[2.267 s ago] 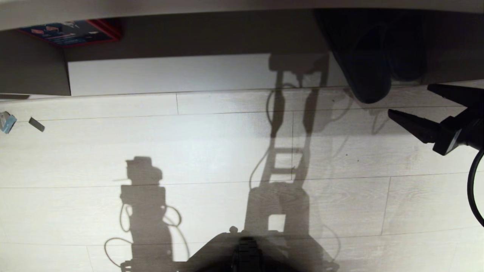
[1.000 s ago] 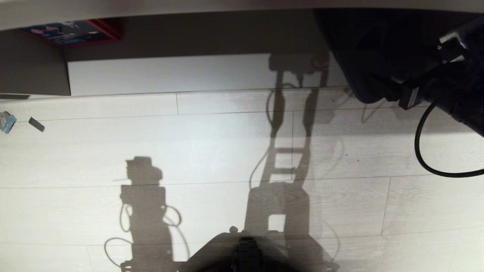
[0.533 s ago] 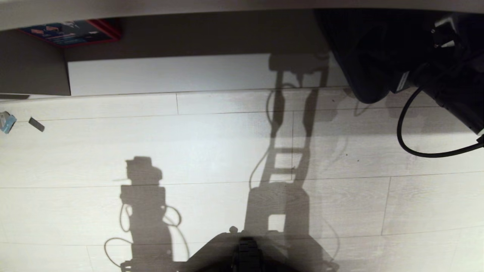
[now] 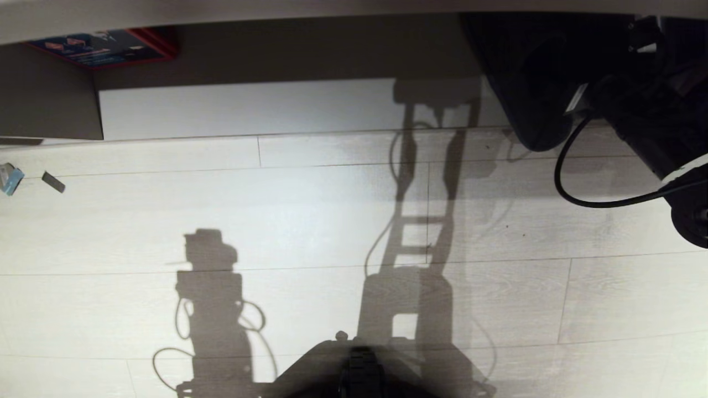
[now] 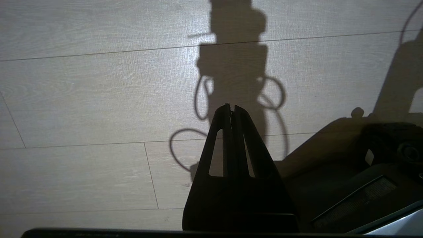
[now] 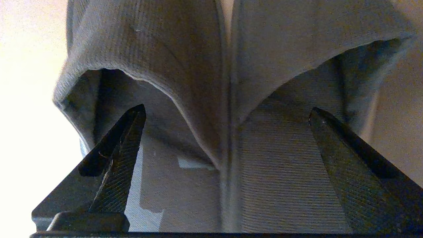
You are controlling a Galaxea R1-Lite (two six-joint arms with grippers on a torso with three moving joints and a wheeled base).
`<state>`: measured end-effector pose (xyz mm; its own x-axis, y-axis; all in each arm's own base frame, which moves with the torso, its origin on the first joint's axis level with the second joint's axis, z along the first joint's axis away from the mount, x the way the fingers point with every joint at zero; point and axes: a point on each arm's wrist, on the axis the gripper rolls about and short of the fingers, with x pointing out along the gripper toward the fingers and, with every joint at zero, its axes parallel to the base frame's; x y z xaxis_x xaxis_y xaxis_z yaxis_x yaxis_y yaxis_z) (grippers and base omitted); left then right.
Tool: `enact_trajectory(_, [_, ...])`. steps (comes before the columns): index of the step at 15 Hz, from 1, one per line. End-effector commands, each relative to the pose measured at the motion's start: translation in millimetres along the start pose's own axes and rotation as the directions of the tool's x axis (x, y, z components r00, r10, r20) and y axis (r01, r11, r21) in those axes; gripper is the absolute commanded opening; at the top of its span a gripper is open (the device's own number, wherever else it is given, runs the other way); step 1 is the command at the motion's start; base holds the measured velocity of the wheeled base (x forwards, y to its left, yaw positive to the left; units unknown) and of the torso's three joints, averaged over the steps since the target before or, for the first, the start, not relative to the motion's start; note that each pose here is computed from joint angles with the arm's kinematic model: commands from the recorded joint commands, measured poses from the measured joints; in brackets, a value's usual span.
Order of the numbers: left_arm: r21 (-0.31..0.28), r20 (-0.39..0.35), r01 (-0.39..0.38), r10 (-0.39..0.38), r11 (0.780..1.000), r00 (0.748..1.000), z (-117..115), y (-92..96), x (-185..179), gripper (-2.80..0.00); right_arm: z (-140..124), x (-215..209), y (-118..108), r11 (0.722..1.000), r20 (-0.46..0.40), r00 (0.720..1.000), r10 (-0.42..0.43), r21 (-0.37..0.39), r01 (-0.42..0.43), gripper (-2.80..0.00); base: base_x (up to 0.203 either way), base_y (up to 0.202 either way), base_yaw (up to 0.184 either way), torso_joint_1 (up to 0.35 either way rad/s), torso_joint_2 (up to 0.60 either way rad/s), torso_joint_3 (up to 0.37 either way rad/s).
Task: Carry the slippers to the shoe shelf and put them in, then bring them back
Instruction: Pick up the slippers in the shoe cabinet
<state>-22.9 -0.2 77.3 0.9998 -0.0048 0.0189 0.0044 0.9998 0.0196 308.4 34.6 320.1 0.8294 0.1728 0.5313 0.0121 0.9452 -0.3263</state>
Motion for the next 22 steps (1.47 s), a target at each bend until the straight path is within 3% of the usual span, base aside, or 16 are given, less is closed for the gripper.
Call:
enact_trajectory(1, [0.000, -0.008, 0.000, 0.000, 1.000, 1.000, -2, 0.0, 1, -2.80, -8, 5, 5, 1.000, 0.011, 1.000, -0.002, 0.014, 0.002, 0.00, 0.000, 0.000, 0.000, 0.000, 0.00, 0.000])
enact_trajectory(6, [0.000, -0.008, 0.000, 0.000, 1.000, 1.000, -2, 0.0, 1, -2.80, -9, 12, 7, 0.997, 0.054, 0.998, -0.042, 0.066, 0.039, 0.00, 0.000, 0.000, 0.000, 0.000, 0.00, 0.000])
enact_trajectory(8, [0.000, -0.008, 0.000, 0.000, 1.000, 1.000, -2, 0.0, 1, -2.80, -11, 14, 8, 0.996, 0.054, 0.997, -0.045, 0.080, 0.041, -2.80, 0.000, 0.000, 0.000, 0.000, 0.00, 0.000])
enact_trajectory(16, [0.000, -0.007, 0.000, 0.000, 1.000, 1.000, -2, 0.0, 1, -2.80, -22, 16, 11, 0.994, 0.049, 0.997, -0.052, 0.102, 0.046, -2.80, 0.000, 0.000, 0.000, 0.000, 0.00, 0.000])
enact_trajectory(22, [0.000, -0.007, 0.000, 0.000, 1.000, 1.000, -2, 0.0, 1, -2.80, -16, 7, 14, 0.993, 0.037, 0.999, -0.035, 0.111, 0.031, -2.80, 0.000, 0.000, 0.000, 0.000, 0.00, 0.000])
